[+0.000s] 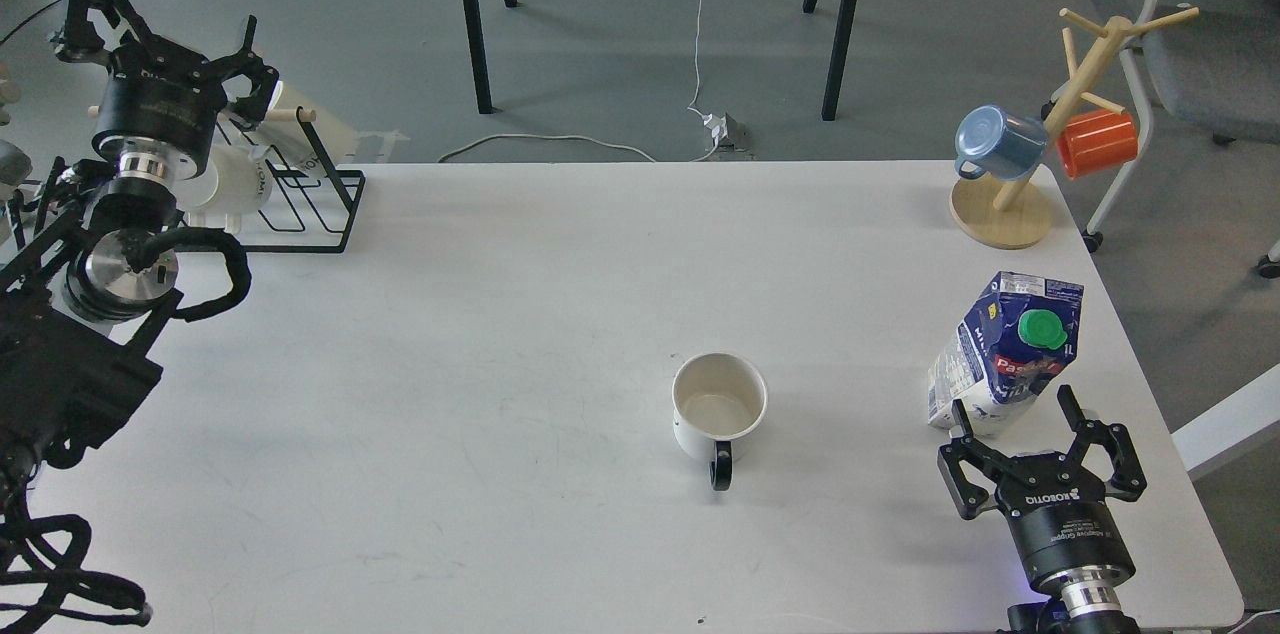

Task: Place cup and milk with both arms
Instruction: 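Bring the right gripper to the milk carton and grasp it, then slide the milk carton with the right gripper next to the white mug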

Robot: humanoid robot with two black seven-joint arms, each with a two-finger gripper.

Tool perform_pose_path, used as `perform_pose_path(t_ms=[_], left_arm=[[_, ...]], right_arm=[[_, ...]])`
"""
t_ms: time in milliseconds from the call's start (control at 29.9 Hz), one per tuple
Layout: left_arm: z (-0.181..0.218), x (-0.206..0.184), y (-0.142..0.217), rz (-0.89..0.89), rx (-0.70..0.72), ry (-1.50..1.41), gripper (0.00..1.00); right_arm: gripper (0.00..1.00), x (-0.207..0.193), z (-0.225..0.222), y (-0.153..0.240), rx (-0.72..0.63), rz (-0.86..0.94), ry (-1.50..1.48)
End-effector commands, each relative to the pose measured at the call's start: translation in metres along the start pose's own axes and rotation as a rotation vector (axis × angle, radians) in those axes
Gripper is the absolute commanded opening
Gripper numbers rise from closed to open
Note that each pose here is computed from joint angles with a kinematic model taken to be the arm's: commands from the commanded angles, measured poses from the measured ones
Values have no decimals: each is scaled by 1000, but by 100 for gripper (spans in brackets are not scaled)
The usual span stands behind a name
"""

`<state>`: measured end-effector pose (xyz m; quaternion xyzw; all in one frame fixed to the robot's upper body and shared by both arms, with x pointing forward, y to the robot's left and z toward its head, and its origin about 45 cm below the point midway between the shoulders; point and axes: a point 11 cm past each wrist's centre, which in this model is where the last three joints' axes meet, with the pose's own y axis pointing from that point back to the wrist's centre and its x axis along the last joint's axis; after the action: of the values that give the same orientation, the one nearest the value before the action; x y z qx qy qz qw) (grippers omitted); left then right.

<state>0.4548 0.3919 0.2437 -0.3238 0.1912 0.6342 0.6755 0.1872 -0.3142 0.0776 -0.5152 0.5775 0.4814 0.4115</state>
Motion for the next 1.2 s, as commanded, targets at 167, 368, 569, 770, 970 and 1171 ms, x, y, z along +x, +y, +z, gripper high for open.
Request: perform_pose_path(t_ms=[167, 368, 569, 770, 970, 1171], left_arm=[[4, 3, 1, 4, -3, -11, 99], [11, 7, 2, 10, -7, -27, 99], [9, 11, 4, 20, -2, -32, 99], [8, 10, 3, 20, -4, -31, 99], [9, 12, 4, 26, -4, -36, 99], [10, 13, 5, 29, -5, -38, 99]], right_arm=[[98, -5, -3, -23, 3, -30, 15], [81, -6, -5, -28, 7, -35, 20], [50, -9, -3, -30, -2, -44, 20], [43, -25, 12, -24, -40, -87, -6], [44, -40, 58, -8, -167, -120, -58], [44, -41, 91, -2, -248, -126, -64]])
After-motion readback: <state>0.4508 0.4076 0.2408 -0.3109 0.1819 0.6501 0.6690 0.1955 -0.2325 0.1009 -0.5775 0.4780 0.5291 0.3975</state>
